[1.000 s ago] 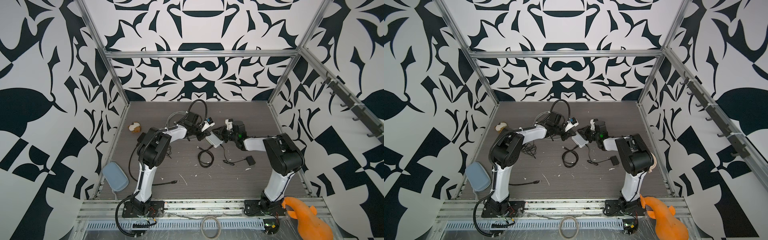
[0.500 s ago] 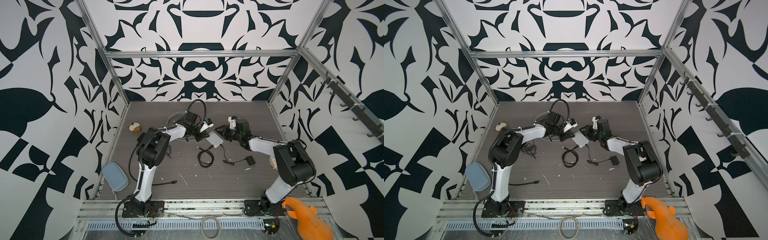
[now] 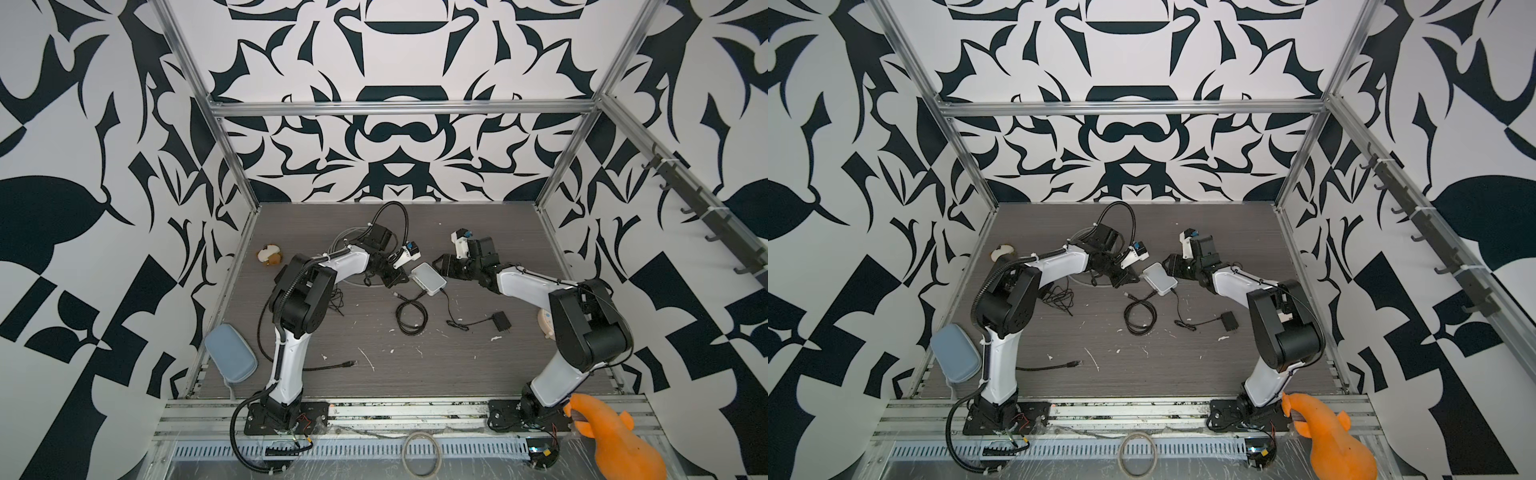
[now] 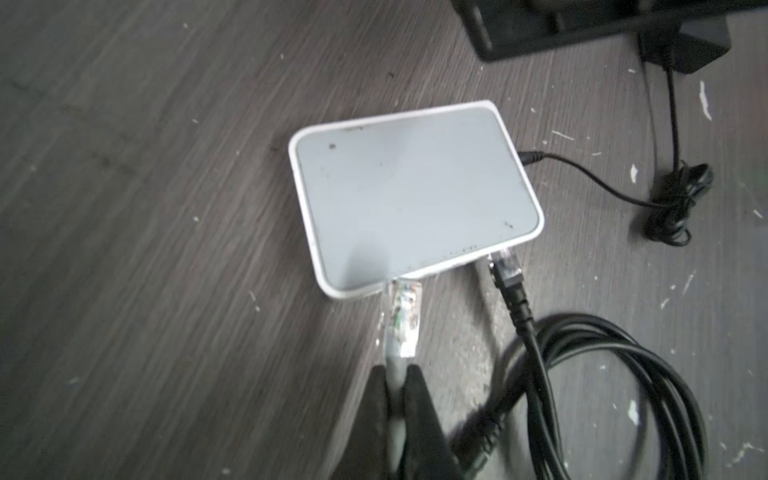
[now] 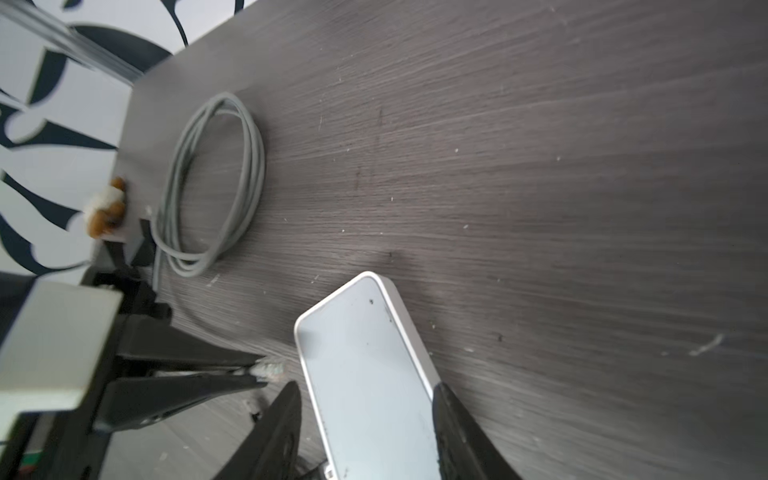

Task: Insert the plug into the switch port
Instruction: 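Push the grey plug into the router port with the left gripper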

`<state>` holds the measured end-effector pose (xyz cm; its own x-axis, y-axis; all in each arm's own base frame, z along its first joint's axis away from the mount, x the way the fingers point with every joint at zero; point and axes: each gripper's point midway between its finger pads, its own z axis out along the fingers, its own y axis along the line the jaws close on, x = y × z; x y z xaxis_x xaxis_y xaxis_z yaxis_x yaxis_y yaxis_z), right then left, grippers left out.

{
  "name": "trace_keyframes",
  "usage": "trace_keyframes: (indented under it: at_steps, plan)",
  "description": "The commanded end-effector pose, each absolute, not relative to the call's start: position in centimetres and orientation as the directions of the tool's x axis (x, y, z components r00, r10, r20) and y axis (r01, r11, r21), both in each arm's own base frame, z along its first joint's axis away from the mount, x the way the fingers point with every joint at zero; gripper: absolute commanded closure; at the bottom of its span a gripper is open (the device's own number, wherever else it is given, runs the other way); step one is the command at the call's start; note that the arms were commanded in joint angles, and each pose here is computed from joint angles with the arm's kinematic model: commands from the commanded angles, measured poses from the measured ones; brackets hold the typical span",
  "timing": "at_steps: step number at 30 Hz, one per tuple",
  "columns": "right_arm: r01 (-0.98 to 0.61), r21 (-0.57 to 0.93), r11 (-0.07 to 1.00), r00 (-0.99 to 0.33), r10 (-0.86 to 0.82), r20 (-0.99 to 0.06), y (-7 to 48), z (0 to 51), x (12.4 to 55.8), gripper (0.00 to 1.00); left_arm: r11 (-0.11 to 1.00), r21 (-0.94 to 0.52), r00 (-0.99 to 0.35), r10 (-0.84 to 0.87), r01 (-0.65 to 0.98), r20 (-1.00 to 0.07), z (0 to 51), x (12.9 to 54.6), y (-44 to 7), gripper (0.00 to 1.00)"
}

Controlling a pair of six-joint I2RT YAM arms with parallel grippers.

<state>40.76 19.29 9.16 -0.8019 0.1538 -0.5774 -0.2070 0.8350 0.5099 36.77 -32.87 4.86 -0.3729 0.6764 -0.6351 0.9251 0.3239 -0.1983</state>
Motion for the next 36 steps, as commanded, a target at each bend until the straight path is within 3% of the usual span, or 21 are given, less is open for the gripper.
trace_keyframes:
  at_steps: [1, 11, 23, 36]
  plan:
    - [-0.302, 0.408, 0.862, -0.753, 0.048, -0.657, 19.8, 9.8, 42.4, 0.44, 0.348, -0.219, -0.405, 0.673, 0.912, -0.619, 5.9, 35.9, -32.1, 1.0]
    - [-0.37, 0.435, 0.821, -0.765, -0.004, -0.644, 22.0, 7.3, 44.7, 0.42, 0.421, -0.251, -0.487, 0.686, 0.872, -0.541, 3.9, 36.2, -31.6, 1.0]
    - [-0.346, 0.477, 0.808, -0.817, -0.009, -0.577, 22.1, 4.6, 42.9, 0.42, 0.51, -0.308, -0.594, 0.648, 0.803, -0.477, 1.5, 36.7, -32.3, 1.0]
    - [-0.222, 0.415, 0.882, -0.847, 0.037, -0.531, 20.2, 1.9, 41.8, 0.45, 0.453, -0.389, -0.597, 0.617, 0.802, -0.513, 3.1, 34.4, -33.2, 1.0]
